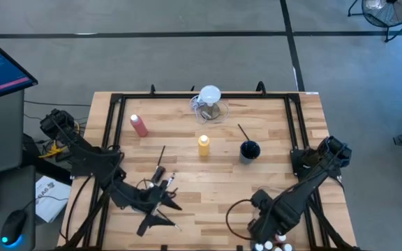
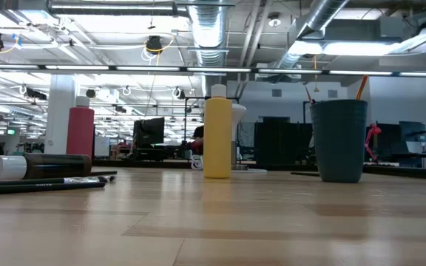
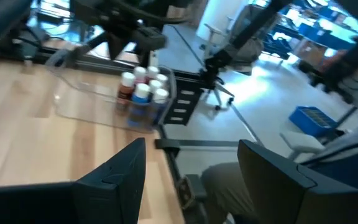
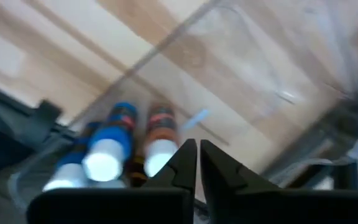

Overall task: Pick & Place Paint Supplies
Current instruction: Adjust the small brown paint bottle into the transparent bin

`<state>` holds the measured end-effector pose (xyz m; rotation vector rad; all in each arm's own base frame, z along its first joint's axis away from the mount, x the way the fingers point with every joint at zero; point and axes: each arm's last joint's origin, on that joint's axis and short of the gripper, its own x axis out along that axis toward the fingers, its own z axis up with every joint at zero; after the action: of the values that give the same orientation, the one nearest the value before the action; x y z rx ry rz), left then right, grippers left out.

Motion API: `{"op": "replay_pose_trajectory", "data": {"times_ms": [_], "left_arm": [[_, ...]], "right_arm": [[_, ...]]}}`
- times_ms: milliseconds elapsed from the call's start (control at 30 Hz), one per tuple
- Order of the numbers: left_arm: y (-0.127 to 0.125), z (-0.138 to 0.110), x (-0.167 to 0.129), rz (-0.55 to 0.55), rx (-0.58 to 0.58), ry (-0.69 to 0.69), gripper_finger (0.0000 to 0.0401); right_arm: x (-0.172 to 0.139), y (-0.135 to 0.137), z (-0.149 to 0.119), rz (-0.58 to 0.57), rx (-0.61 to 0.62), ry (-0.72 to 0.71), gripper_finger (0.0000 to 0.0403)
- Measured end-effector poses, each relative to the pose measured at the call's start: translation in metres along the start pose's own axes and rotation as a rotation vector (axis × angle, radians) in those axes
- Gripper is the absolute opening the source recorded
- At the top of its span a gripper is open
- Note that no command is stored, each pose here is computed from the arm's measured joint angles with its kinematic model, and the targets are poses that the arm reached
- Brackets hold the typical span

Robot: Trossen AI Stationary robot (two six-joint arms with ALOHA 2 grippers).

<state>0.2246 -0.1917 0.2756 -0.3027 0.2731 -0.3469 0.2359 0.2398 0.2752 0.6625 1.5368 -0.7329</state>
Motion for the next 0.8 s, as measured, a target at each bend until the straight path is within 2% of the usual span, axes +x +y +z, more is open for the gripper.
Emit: {"op": "replay_pose_trajectory", "data": {"times_ms": [333, 600, 700, 800], "left_arm": [[-0.018, -0.008, -0.007, -0.064, 0.014, 0.022, 0.0214], [-0.017, -0.008, -0.007, -0.059, 0.013, 0.019, 0.0214], [-0.017, -0.008, -0.007, -0.057, 0.013, 0.019, 0.0214], [-0.019, -0.008, -0.008, -0.062, 0.011, 0.021, 0.0214]], "right_arm": [[-0.003, -0.012, 0.001, -0.101, 0.0, -0.021, 0.0001], [-0.018, -0.025, 0.005, -0.036, -0.003, -0.094, 0.0001], [-0.007, -0.031, 0.004, -0.021, 0.015, -0.087, 0.0], [0.016, -0.036, 0.0, 0.052, 0.034, -0.05, 0.0]]}}
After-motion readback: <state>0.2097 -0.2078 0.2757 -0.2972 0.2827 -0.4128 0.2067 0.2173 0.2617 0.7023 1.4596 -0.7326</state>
